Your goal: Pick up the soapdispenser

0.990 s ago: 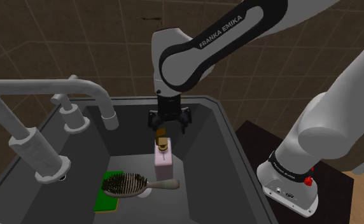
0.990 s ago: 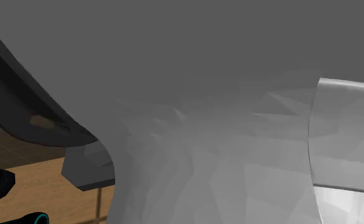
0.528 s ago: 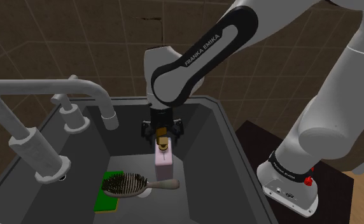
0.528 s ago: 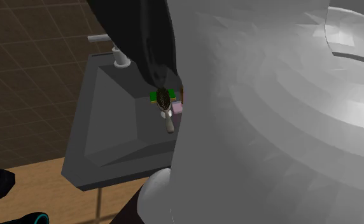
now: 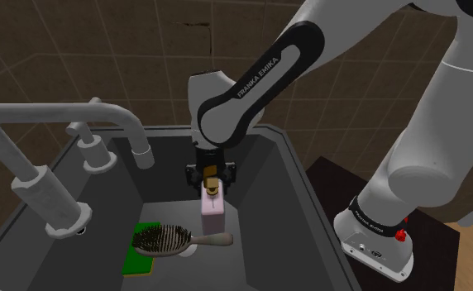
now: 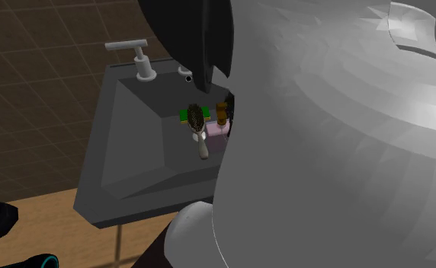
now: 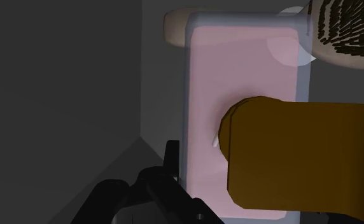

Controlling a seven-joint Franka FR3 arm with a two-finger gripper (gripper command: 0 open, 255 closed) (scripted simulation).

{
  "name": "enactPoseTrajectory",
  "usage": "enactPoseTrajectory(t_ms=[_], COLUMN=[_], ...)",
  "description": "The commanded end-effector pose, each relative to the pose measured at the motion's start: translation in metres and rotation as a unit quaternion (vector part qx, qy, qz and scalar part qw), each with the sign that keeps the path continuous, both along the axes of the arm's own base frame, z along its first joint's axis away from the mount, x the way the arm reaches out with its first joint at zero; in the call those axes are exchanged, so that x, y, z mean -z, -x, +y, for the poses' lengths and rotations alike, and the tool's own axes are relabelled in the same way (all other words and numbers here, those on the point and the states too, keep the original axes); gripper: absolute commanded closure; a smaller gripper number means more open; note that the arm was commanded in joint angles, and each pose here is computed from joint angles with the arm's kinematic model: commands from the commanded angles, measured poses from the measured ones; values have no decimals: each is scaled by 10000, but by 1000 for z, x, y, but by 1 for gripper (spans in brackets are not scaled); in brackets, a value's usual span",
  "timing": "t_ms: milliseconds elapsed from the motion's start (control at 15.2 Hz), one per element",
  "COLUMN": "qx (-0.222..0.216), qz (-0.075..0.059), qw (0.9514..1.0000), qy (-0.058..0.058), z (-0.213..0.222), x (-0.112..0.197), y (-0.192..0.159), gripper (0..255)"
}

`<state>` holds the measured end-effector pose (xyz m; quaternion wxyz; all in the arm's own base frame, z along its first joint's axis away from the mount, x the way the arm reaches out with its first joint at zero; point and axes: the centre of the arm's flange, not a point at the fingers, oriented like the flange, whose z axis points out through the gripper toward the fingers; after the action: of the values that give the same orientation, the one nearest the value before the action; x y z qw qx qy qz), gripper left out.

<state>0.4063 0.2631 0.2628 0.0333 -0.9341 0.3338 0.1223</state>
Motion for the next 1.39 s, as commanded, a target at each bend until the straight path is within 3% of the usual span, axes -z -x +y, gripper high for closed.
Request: enactPoseTrajectory(t_ms=[0,396,1320], qx=[1,1,1], qz=[7,7,7], qw=[10000,10000,10000], qy=[3,3,3], z=[0,0,0], x=[1,1,-73], y=[0,0,0], gripper=[255,255,255])
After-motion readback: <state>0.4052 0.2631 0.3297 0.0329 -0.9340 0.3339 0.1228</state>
